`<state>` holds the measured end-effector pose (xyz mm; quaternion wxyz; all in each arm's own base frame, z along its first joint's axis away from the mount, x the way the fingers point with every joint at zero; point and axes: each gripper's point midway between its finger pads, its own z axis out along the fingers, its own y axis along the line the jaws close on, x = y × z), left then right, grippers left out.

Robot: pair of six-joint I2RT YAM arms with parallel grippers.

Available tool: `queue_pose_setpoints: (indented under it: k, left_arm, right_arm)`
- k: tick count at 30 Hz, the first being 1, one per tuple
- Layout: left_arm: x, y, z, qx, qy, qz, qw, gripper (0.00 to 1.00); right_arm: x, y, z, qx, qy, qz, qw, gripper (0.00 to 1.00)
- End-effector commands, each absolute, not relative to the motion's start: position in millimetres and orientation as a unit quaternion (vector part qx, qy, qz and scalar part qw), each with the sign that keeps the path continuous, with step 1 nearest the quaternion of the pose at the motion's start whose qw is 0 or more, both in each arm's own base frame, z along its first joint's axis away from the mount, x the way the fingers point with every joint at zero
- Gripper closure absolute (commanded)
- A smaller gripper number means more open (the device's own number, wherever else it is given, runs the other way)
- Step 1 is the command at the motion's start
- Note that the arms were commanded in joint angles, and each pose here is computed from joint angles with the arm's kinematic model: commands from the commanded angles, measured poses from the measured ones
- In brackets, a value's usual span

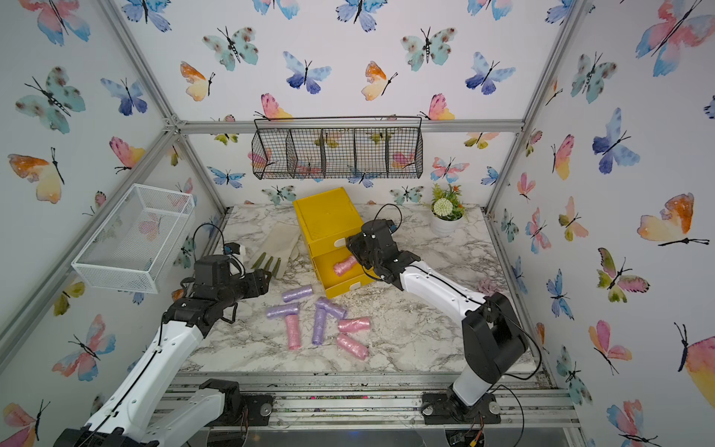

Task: Sort the rolls of trash bags by color and place them into the drawer
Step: Place the roll of trash bags in the drawer, then pick up the roll of trash bags from the center of the board.

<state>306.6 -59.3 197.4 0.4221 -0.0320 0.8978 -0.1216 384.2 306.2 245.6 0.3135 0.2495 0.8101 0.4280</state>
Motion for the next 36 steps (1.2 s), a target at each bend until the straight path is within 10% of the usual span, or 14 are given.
queue_pose_setpoints:
  k: [1, 36]
  left_arm:
    - [306, -57, 196, -0.031, 0.897, -0.118, 0.425, 0.26]
    - [206, -128, 67, -0.096, 0.975, -0.096, 0.173, 0.33]
  right_arm:
    - [374, 284, 252, 0.222, 0.824, 0.389, 0.349, 0.62]
    - [290, 144, 206, 0.176, 0.866, 0.271, 0.381, 0.49]
